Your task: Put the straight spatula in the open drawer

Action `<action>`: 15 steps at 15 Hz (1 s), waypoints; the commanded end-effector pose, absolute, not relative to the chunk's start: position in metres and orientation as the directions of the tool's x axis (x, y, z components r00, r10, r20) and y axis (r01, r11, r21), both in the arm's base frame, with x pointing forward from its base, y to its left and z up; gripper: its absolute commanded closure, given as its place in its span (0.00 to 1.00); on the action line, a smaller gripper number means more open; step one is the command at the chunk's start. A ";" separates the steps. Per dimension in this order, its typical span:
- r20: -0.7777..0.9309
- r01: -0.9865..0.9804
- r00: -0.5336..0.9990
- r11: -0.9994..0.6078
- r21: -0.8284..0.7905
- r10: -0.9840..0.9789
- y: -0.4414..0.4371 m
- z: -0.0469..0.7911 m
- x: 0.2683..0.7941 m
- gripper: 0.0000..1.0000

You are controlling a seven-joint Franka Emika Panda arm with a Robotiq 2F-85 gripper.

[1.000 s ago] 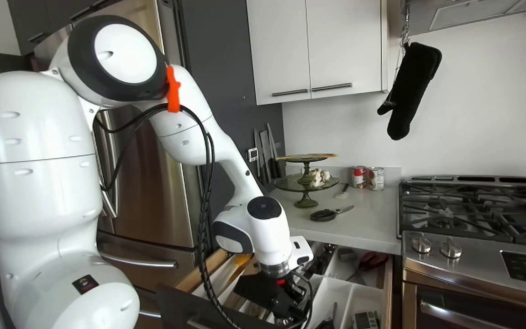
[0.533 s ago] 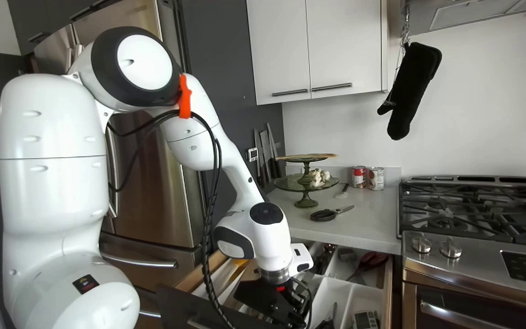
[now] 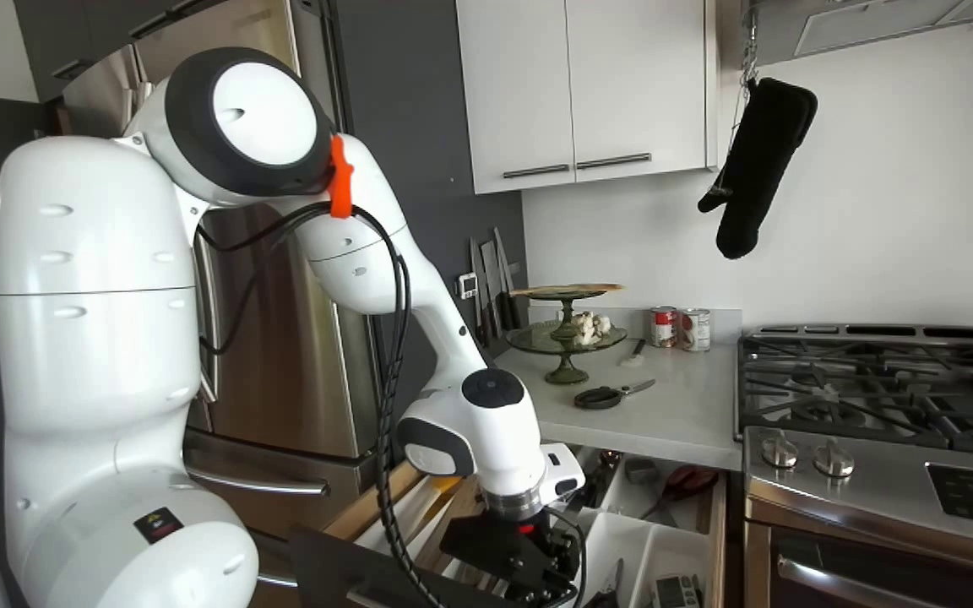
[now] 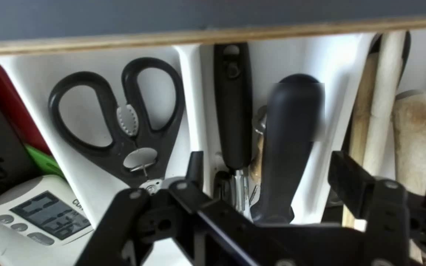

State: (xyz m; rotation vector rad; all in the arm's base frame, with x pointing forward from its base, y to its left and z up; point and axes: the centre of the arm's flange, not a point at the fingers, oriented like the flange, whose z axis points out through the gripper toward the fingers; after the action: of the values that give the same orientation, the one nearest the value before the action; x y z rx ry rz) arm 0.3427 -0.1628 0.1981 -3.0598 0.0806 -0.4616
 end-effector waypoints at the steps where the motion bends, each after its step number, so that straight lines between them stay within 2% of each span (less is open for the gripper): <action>1: 0.326 -0.055 0.943 -0.998 -0.033 -0.063 -0.174 0.232 0.334 0.00; 11: 0.396 0.036 0.918 -0.999 -0.020 0.025 -0.188 0.305 0.337 0.00; 15: 0.357 0.064 0.934 -0.993 -0.097 0.025 -0.199 0.347 0.350 0.00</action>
State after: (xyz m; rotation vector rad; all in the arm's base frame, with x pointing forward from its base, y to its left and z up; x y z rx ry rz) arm 0.3580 -0.1967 0.2761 -3.0420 -0.0777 -0.6068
